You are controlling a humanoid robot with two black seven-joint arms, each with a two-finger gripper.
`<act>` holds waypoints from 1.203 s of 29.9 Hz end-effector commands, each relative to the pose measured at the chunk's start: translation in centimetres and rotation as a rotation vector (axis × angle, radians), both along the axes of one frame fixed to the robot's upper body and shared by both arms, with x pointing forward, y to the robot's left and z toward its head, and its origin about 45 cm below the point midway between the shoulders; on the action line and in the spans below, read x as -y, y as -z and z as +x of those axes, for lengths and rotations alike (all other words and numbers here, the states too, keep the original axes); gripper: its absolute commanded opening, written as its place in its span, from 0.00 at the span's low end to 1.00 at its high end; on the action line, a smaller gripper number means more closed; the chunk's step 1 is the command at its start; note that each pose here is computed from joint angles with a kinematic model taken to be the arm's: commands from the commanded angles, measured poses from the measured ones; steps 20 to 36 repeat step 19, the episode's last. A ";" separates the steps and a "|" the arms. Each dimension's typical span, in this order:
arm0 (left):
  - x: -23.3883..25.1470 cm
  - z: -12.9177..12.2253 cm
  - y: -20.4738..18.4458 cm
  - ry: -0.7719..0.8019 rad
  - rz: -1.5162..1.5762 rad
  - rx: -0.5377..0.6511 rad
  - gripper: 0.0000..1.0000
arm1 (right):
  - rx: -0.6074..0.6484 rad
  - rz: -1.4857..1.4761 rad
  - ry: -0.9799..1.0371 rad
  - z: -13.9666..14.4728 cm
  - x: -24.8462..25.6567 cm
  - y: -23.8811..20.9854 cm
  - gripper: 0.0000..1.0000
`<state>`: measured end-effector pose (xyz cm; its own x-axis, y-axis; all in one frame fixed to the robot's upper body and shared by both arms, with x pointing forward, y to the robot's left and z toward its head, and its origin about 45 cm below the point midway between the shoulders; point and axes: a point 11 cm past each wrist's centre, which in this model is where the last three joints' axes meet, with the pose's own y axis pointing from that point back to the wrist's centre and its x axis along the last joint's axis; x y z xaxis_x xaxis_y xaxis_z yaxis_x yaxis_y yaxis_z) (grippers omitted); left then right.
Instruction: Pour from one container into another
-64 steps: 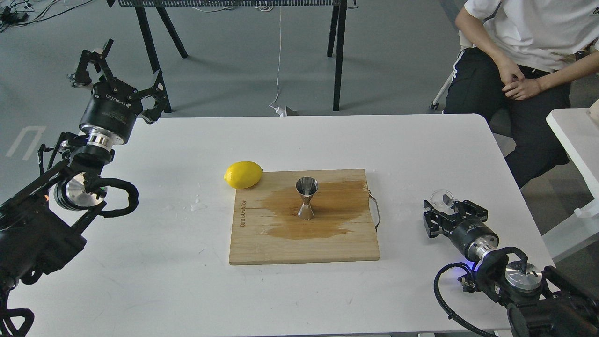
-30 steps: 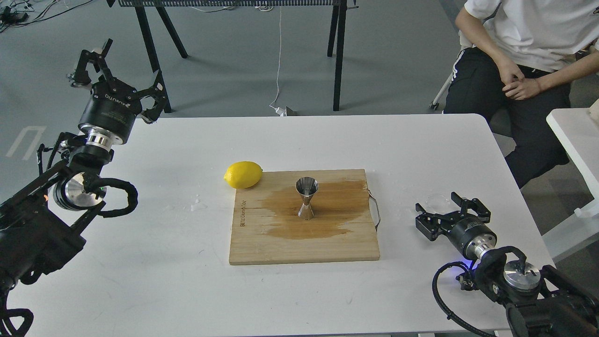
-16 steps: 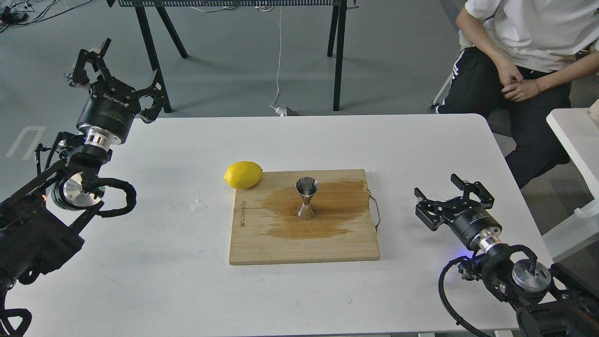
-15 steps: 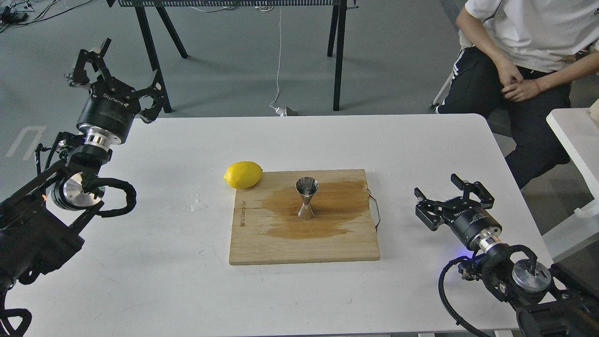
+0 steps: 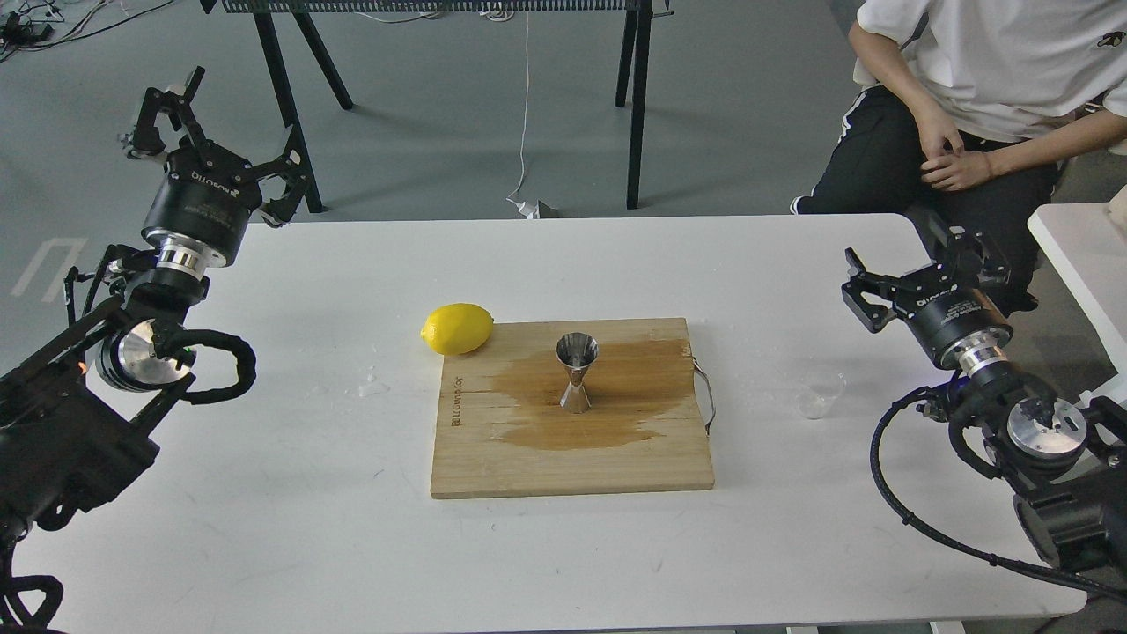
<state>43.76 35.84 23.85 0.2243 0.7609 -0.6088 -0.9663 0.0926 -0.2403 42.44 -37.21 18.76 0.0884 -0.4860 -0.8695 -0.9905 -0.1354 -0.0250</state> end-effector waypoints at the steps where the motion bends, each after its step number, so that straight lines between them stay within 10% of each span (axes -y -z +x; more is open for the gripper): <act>1: -1.1 -0.1 0.6 -0.025 0.002 -0.012 1.00 | 0.064 -0.067 -0.035 1.9 -1.4 -2.5 1.00; 36: -1.3 -0.3 1.2 -0.012 -0.013 -0.016 1.00 | 0.111 -0.034 -0.029 5.5 -4.5 -5.1 1.00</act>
